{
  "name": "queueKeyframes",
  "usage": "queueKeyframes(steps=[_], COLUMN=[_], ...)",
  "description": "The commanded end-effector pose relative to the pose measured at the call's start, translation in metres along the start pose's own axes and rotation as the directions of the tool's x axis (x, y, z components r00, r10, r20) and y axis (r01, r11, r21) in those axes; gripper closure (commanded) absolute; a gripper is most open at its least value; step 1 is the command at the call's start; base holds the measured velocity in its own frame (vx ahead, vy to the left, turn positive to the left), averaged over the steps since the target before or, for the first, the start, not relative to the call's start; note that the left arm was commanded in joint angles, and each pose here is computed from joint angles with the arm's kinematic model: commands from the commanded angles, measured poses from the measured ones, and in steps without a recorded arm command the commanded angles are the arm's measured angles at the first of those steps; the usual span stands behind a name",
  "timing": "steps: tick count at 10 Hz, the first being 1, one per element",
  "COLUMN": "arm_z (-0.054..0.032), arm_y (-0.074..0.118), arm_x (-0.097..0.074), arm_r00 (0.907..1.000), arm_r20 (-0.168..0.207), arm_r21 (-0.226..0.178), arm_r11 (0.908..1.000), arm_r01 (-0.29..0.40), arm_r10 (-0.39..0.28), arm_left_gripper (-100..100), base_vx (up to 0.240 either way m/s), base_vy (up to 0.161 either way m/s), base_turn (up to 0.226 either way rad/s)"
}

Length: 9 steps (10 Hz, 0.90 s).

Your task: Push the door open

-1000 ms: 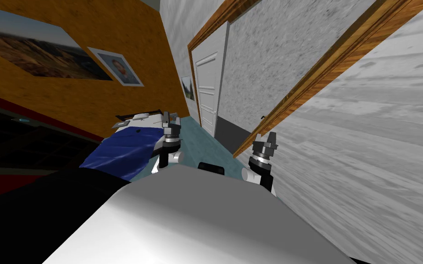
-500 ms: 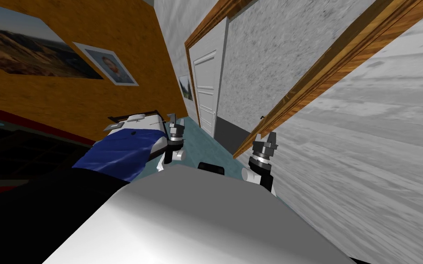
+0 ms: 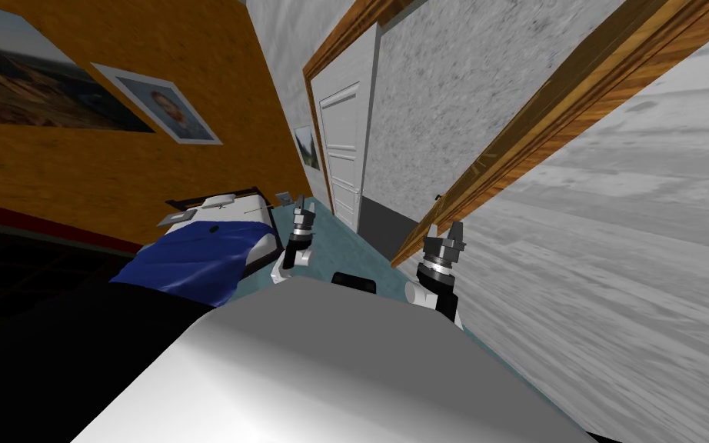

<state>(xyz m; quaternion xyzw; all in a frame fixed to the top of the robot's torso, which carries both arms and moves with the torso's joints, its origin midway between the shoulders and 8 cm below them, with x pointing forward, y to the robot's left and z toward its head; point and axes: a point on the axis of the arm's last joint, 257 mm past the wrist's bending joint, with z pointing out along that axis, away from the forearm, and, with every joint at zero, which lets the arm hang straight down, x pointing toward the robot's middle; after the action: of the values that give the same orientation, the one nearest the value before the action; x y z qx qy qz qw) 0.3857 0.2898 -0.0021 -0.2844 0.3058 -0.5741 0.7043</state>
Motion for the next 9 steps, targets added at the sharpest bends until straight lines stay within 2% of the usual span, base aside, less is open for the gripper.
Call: queueKeyframes(steps=[1, 5, 9], arm_z=[-0.0009, 0.0005, 0.0007], arm_y=[0.014, 0.050, 0.087], arm_x=[0.006, 0.019, 0.033], arm_r00=[0.9998, 0.9974, 0.9925], arm_r20=[-0.015, -0.051, -0.087], arm_r21=[-0.019, -0.067, -0.123], arm_r11=[0.9997, 0.9967, 0.9895], arm_r01=[0.015, 0.047, 0.075], arm_r10=[-0.015, -0.050, -0.086], arm_left_gripper=[-100, -100, -100], base_vx=[0.082, 0.093, 0.091], base_vy=[0.055, 0.063, 0.075], base_turn=[-0.067, -0.083, -0.080])
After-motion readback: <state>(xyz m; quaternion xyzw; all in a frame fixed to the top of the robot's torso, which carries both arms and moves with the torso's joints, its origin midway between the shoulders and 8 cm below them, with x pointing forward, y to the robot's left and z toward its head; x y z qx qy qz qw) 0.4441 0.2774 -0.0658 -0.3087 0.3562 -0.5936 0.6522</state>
